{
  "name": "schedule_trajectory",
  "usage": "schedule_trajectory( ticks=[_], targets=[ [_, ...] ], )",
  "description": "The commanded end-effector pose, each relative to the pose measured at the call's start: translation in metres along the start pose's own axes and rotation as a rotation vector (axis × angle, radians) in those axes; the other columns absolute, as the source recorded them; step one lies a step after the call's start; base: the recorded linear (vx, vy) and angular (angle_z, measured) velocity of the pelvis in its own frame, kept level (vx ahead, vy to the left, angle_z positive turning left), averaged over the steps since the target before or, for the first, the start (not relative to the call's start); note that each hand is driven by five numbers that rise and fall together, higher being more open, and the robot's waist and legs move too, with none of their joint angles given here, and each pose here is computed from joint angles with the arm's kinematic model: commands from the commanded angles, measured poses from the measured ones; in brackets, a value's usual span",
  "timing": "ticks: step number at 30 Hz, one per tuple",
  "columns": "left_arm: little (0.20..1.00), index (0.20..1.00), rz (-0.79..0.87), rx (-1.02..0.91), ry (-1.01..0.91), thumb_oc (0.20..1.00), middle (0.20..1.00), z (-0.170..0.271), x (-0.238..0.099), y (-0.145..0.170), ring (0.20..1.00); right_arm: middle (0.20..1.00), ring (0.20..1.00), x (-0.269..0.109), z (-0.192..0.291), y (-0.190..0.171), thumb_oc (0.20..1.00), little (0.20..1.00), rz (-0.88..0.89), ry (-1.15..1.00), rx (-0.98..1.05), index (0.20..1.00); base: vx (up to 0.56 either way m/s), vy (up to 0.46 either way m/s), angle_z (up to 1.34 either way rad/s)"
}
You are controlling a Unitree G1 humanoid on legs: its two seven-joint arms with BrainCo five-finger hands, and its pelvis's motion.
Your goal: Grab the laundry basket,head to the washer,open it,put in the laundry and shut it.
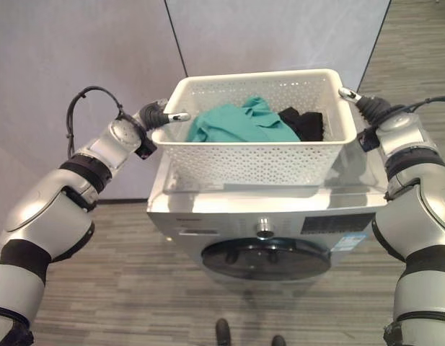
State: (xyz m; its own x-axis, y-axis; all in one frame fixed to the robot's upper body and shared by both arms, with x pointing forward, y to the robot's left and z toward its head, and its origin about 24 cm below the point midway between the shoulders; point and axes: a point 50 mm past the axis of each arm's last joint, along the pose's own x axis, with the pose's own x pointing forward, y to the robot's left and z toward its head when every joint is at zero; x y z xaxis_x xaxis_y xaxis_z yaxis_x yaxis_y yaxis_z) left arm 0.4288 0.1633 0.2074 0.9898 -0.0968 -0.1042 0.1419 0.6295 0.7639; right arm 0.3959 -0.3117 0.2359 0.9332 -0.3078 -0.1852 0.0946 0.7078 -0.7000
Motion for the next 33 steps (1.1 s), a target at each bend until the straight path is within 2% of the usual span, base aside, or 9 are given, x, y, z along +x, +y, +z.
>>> schedule_trajectory(
  ticks=[1,10,11,13,21,24,28,32,33],
  targets=[
    [1.0,1.0,-0.003,0.102,-0.023,1.0,1.0,0.028,0.006,-0.006,1.0,1.0,1.0,-0.016,0.032,-0.054,1.0,1.0,-0.168,-0.037,-0.063,1.0,0.0,0.0,0.0],
    [1.0,1.0,0.039,0.128,-0.004,1.0,1.0,0.022,0.004,0.005,1.0,1.0,1.0,-0.017,0.031,-0.057,1.0,1.0,-0.195,-0.052,-0.105,1.0,0.0,0.0,0.0],
    [1.0,1.0,0.055,0.133,-0.002,1.0,1.0,0.019,0.003,0.012,1.0,1.0,1.0,-0.019,0.037,-0.063,1.0,1.0,-0.233,-0.06,-0.244,1.0,-0.02,-0.034,0.02],
    [1.0,1.0,0.057,0.123,0.001,1.0,1.0,0.016,0.002,0.014,1.0,1.0,1.0,-0.02,0.033,-0.064,1.0,1.0,-0.24,-0.059,-0.262,1.0,-0.01,-0.035,0.09],
    [1.0,1.0,0.165,0.154,0.014,1.0,1.0,0.004,-0.005,0.047,1.0,1.0,1.0,-0.033,0.017,-0.09,1.0,1.0,-0.377,-0.099,-0.366,1.0,0.0,-0.022,0.06],
    [1.0,1.0,0.298,0.212,-0.004,1.0,1.0,0.007,-0.015,0.082,1.0,1.0,1.0,-0.044,0.011,-0.103,1.0,1.0,-0.456,-0.152,-0.355,1.0,0.0,0.0,0.0],
    [1.0,1.0,0.48,0.347,-0.057,1.0,1.0,-0.001,-0.04,0.123,1.0,1.0,1.0,-0.065,-0.018,-0.119,1.0,1.0,-0.561,-0.212,-0.306,1.0,-0.01,-0.004,0.0],
    [1.0,1.0,0.581,0.331,-0.096,1.0,1.0,-0.039,-0.083,0.147,1.0,1.0,1.0,-0.099,-0.093,-0.127,1.0,1.0,-0.694,-0.172,-0.177,1.0,0.02,-0.031,0.12],
    [1.0,1.0,0.63,0.3,-0.071,1.0,1.0,-0.066,-0.108,0.157,1.0,1.0,1.0,-0.117,-0.138,-0.126,1.0,1.0,-0.743,-0.094,-0.138,1.0,0.02,-0.085,0.26]
  ],
)
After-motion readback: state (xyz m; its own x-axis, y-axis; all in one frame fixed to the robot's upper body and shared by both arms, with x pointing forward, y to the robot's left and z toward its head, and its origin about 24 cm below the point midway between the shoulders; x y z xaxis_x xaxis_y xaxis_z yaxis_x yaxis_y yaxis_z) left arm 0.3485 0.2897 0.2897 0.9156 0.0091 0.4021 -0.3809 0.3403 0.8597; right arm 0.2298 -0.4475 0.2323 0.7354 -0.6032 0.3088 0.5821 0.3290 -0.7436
